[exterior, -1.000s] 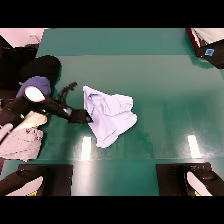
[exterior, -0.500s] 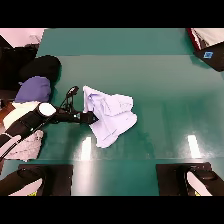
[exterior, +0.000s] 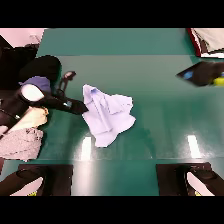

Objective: Fold the shirts.

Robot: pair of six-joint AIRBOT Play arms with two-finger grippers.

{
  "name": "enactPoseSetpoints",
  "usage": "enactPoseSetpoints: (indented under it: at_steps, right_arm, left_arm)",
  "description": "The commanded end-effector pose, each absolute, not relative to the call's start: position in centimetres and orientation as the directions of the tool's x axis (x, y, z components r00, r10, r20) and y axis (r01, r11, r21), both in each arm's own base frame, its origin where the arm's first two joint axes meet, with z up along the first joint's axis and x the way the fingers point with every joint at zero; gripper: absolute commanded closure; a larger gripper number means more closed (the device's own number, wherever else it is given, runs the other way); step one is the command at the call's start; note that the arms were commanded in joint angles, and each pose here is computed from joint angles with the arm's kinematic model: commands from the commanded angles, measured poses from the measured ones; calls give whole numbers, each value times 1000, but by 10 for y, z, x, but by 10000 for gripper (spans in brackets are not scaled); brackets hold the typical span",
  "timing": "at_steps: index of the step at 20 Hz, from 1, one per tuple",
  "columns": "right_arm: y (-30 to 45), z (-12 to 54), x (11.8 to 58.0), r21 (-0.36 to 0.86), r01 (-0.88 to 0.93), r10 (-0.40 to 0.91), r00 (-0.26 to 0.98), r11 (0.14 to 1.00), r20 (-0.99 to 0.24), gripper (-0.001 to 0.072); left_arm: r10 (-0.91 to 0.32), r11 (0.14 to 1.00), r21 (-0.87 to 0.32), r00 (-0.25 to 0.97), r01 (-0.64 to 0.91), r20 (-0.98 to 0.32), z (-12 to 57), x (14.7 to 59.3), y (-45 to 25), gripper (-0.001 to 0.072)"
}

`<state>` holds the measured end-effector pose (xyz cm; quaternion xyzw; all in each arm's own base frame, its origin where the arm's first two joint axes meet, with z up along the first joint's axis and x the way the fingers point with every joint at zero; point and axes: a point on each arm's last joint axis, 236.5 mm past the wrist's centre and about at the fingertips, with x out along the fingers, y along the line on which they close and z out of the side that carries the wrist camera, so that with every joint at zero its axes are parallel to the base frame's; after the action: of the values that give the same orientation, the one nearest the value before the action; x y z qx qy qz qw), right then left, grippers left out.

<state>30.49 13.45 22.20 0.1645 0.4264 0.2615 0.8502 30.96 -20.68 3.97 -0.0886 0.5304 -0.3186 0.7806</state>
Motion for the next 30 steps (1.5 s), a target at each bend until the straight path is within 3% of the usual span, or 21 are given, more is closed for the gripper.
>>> enactPoseSetpoints:
  at_steps: [1, 7, 16, 19, 20, 21, 22, 26, 30]
  right_arm:
    - [161, 127, 298, 573, -223, 614, 316, 789, -723, 208]
    - [266, -1, 279, 576, -323, 636, 116, 751, -763, 208]
    - [356, -45, 288, 559, -436, 618, -8, 706, -786, 215]
    - [361, -50, 295, 557, -438, 612, -21, 705, -791, 324]
    - [362, -48, 297, 553, -451, 613, -17, 701, -790, 523]
    - [362, -44, 298, 549, -470, 616, -15, 691, -788, 660]
    - [359, -39, 300, 537, -487, 611, -9, 689, -792, 698]
    - [289, -4, 325, 343, -551, 459, 84, 761, -884, 699]
    - [194, 59, 347, 157, -494, 311, 246, 855, -918, 699]
  left_arm:
    - [-479, 810, -338, 208, 479, -853, 75, 304, -166, 686]
    - [-502, 798, -354, 215, 487, -838, 86, 306, -171, 686]
    - [-501, 796, -358, 200, 488, -842, 85, 303, -171, 686]
    - [-500, 795, -361, 189, 488, -845, 84, 300, -170, 685]
    - [-500, 795, -361, 189, 488, -845, 84, 300, -170, 685]
    - [-499, 794, -361, 186, 488, -846, 84, 299, -170, 685]
    - [-489, 797, -353, 180, 490, -853, 83, 298, -168, 686]
    - [-387, 823, -230, 215, 520, -897, 104, 303, -143, 686]
    - [-347, 832, -100, 370, 546, -862, 169, 324, -130, 686]
